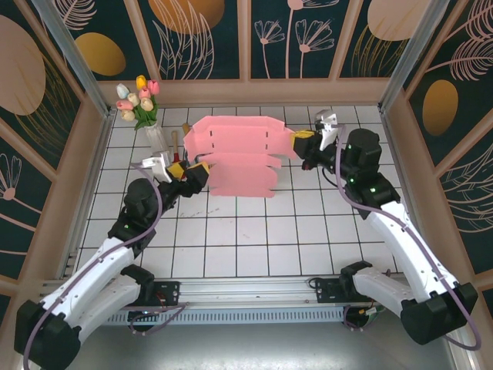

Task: Fold the paper box

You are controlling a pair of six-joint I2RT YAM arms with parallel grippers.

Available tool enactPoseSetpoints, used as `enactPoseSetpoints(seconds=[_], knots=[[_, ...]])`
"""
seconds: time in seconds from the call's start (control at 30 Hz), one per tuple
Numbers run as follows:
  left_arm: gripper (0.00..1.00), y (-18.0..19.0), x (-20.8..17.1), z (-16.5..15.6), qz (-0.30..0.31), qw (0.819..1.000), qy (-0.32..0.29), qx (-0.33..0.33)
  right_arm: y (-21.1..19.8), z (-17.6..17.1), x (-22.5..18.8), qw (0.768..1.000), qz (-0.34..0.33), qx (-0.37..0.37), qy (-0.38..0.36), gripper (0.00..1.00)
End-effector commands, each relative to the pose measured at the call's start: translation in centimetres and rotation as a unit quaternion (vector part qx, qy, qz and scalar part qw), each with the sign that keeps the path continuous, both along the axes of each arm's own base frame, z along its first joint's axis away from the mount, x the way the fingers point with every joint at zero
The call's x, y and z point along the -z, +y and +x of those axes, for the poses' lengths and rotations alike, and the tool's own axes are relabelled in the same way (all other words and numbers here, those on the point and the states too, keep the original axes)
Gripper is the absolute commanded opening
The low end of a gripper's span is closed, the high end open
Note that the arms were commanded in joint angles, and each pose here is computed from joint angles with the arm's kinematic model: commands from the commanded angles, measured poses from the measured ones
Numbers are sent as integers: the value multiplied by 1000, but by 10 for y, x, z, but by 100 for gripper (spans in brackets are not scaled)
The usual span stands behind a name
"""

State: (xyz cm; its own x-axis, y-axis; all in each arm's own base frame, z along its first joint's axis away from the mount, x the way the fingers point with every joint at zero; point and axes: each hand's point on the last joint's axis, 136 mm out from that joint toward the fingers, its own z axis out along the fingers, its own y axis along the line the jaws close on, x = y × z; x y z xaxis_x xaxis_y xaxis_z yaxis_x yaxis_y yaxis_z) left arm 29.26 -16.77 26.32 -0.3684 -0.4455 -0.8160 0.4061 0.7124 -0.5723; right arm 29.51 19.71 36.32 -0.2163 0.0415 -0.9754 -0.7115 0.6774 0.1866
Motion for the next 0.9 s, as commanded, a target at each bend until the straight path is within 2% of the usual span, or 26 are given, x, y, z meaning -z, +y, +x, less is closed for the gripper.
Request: enactPoseSetpoints(seconds=[0.0, 0.1, 0.37, 0.43, 0.5, 0.57, 0.7, 0.73, 0.77, 0.87], knots=[[91, -7, -30, 4, 7, 998, -55, 11, 7, -25, -21, 998, 21, -49, -32, 0], [89, -7, -35, 7, 16, 998, -68, 8, 7, -32, -14, 998, 2, -60, -28, 0], [84, -22, -43, -5, 11, 993, -99, 64, 12, -43, 7, 995, -26, -96, 0, 0], [79, -26, -45, -11, 5, 991, -107, 80, 12, -44, 9, 995, -25, -97, 2, 0], [65, -30, -46, -16, 1, 989, -112, 97, 13, -45, 11, 995, -24, -99, 6, 0], [44, -33, -44, -18, 0, 988, -112, 109, 11, -43, 13, 995, -27, -91, 8, 0], [11, -37, -38, -20, 7, 986, -114, 118, 3, -36, 12, 998, -36, -59, -3, 1], [3, -37, -37, -21, 9, 986, -117, 120, 2, -35, 10, 998, -40, -55, -15, 7], [0, -38, -35, -22, 10, 985, -118, 123, -1, -33, 7, 997, -45, -45, -31, 14], [0, -40, -32, -21, 14, 985, -116, 127, -7, -30, -8, 994, -68, -26, -87, 29]])
